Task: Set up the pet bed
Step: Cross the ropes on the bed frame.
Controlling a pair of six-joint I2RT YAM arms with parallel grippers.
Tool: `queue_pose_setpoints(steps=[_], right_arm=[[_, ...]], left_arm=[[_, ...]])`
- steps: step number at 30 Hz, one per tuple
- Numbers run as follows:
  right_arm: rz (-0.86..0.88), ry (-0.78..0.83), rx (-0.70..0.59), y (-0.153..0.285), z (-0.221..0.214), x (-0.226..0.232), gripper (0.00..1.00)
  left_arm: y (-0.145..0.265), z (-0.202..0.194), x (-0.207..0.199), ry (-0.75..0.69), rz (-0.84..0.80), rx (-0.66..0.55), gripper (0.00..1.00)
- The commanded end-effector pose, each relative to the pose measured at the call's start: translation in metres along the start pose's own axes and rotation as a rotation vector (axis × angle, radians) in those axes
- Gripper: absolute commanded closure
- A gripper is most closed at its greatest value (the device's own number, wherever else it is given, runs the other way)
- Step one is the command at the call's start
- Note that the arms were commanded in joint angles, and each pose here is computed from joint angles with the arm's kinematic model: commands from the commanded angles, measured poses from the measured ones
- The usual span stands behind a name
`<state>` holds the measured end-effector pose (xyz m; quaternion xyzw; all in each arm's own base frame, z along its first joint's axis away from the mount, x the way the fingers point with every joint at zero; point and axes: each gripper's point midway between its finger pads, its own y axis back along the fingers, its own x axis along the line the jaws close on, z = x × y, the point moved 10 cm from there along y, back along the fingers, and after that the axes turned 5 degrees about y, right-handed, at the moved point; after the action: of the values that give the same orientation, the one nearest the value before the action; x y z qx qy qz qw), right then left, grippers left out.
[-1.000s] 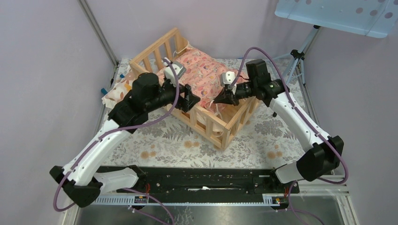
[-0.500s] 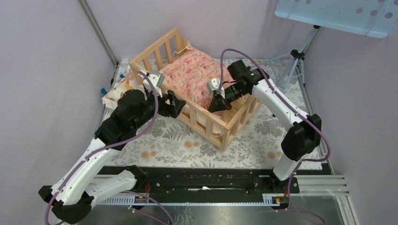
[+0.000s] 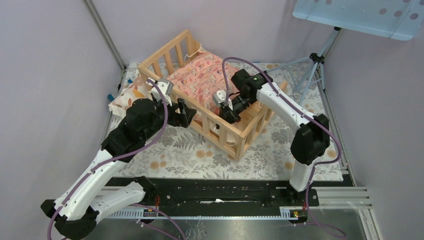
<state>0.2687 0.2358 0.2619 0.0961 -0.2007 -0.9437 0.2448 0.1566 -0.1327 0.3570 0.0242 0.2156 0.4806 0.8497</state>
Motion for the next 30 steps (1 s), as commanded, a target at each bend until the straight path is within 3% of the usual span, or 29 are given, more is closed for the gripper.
queue_pose_setpoints(steps=[1,10,30], right_arm=[[0.045,0.013,-0.041,-0.010,0.007,-0.001,1.00],[0.033,0.027,-0.022,-0.008,0.011,-0.005,0.76],[-0.084,0.084,0.112,0.018,0.040,-0.004,0.62]], left_arm=[[0.004,0.005,0.001,0.023,0.013,-0.061,0.24],[0.008,-0.010,0.010,0.116,0.086,-0.085,0.22],[0.011,-0.028,0.018,0.201,0.135,-0.084,0.21]])
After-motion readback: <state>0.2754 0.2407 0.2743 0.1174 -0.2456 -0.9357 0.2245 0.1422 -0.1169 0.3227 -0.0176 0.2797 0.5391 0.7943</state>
